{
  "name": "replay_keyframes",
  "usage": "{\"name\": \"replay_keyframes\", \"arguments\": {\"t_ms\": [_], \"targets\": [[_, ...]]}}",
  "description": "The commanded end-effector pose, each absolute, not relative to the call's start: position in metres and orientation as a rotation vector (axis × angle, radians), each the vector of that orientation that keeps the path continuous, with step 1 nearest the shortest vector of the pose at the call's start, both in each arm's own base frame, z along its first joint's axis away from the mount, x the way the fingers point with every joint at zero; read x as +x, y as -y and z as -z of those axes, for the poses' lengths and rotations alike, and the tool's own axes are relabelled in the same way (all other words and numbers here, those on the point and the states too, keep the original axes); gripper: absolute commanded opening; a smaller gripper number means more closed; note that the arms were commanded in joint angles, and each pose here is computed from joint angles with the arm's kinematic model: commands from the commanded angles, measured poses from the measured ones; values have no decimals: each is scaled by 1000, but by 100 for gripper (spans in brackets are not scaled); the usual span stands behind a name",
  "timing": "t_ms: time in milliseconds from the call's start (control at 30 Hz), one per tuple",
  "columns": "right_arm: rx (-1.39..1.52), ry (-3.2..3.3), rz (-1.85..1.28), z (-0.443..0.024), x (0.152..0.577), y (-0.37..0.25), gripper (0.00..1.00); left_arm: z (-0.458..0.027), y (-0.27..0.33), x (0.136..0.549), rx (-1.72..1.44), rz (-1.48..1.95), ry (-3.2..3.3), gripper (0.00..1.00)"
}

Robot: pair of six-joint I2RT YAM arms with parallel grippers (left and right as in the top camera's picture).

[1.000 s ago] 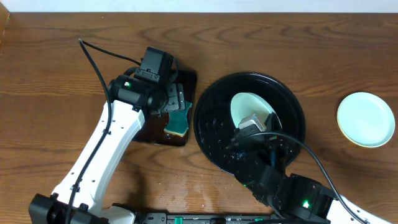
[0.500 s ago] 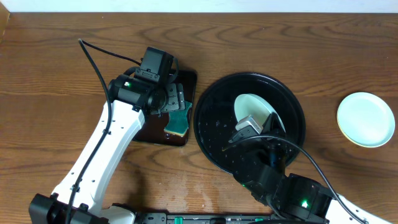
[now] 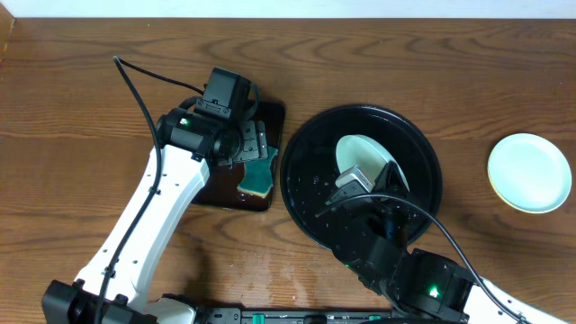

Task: Clean dirty plates on tray and stack at the side
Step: 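Tilt up the mint plate with the right gripper, then carry the mint plate right and stack it on the plate pile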

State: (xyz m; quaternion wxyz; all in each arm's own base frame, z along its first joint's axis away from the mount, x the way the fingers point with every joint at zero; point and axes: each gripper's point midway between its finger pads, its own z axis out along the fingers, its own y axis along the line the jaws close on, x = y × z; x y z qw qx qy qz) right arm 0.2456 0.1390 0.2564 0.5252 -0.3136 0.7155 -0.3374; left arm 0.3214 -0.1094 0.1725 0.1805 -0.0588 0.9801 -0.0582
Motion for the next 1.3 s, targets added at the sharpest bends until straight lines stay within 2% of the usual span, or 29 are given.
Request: {"name": "replay_keyframes", "arguments": {"t_ms": [0,700,867,900,967,1033,1067,1167,1267], "targets": [[-730,-1700,827,-263,245,-137,1,-180,108,326,-169,165,-2749,83],[-686,-1693,865,-267,245,-130,1,-180,108,325,-169,166,-2749,83],[-540,-1761,744,-259,253,-127,1,-180,108,325,-169,166,-2749,83],[-583,-1784,689,-251,256,-135,1,-180,108,325,-169,166,-2749,83],[-712,-1769,782,-245,257,-137,1,-180,108,325,-169,166,-2749,83],[-547,-1725,995,-264,260,-108,1,-180,108,325,-169,166,-2749,83],[-472,-1725,991,-267,263,-105,1,-180,108,326,-169,165,-2749,83],[-652,-1747,971,-249,269,-123,1,-180,108,326,-170,166,-2749,83],[-420,-1784,921,-246,273,-108,1,-180,108,325,-169,166,-2749,83]]}}
